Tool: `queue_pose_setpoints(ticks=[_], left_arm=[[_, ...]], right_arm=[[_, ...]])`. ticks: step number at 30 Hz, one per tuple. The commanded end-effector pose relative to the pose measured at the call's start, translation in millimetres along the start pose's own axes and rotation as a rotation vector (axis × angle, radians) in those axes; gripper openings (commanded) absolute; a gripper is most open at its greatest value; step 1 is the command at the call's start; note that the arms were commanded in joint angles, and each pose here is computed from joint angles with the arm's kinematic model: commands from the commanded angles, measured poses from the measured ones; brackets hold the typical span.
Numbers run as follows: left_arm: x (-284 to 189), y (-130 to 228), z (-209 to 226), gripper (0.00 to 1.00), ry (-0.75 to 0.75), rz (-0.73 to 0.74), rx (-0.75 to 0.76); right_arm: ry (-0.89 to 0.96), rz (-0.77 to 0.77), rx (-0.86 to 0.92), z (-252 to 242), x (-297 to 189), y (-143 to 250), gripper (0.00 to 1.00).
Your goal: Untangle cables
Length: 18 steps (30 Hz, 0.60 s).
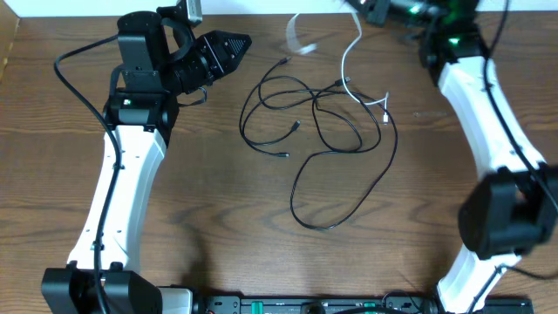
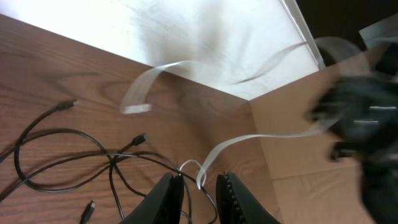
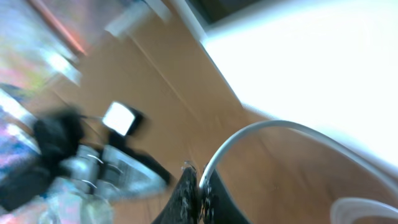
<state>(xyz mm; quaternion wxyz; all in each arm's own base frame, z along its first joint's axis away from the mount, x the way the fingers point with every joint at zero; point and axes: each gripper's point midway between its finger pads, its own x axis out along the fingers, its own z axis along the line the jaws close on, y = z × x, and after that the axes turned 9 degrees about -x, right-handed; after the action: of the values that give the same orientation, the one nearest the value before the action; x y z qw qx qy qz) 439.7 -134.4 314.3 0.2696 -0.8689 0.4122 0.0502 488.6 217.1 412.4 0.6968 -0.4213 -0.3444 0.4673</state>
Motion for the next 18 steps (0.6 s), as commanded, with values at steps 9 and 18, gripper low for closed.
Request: queue_pose_setpoints(ticks=[9,18], left_arm=[[-7,-6,-14,0.24,0.016,-0.023,0.042],[-7,-5,-13,0.24,0.014,-0.021,0.04]], right_arm=[[0.233,-0.412,0.052,43,-75,-131,0.01],[0.517,-0.457,0.135,-6,-110,-125,0.01]])
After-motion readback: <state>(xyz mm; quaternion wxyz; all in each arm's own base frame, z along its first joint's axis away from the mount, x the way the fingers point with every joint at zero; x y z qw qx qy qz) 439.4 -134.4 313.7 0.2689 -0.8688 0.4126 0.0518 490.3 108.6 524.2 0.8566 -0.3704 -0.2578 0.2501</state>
